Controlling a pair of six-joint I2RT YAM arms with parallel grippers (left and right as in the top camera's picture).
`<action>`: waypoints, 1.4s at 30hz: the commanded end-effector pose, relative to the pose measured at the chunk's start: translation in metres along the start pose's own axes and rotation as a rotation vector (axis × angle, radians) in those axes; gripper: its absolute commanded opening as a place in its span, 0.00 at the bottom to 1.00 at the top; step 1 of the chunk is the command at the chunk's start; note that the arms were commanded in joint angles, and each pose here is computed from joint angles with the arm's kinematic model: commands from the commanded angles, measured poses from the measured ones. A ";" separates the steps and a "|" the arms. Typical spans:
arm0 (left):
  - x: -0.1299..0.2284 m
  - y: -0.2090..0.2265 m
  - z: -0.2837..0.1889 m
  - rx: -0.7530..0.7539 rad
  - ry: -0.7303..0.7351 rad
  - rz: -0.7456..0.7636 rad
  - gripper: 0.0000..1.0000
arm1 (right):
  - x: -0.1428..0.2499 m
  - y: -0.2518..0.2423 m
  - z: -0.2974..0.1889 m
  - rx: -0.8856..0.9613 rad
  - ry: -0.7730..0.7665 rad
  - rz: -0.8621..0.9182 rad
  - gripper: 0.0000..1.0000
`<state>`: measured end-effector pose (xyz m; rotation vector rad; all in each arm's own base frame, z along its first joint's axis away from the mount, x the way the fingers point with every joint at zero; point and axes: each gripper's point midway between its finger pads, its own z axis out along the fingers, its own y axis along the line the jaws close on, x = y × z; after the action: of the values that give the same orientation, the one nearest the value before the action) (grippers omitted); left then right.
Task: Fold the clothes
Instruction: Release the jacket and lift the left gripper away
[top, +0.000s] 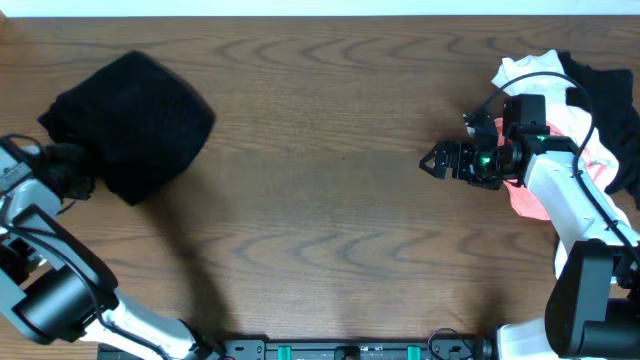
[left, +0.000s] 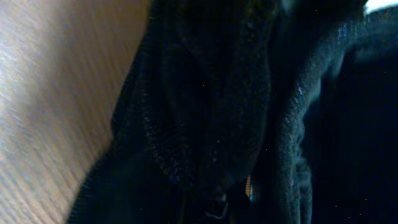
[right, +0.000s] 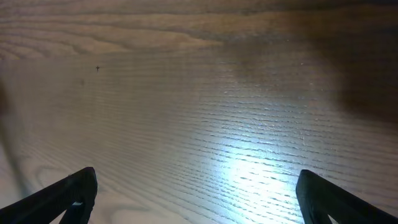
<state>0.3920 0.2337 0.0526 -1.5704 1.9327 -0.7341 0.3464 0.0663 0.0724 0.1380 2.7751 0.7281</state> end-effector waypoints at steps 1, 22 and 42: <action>0.017 -0.011 0.003 0.015 0.062 0.216 0.06 | -0.001 0.003 -0.002 -0.019 -0.008 -0.029 0.99; 0.034 0.044 -0.009 -0.248 0.132 0.376 0.67 | -0.005 0.005 -0.003 -0.025 -0.022 -0.044 0.99; 0.024 -0.073 -0.157 -0.093 -0.233 0.634 0.78 | -0.007 0.015 -0.002 -0.070 -0.028 -0.062 0.99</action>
<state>0.3253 0.2162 0.1900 -1.0537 2.1316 -0.2357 0.3528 0.0717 0.0778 0.0967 2.7312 0.7699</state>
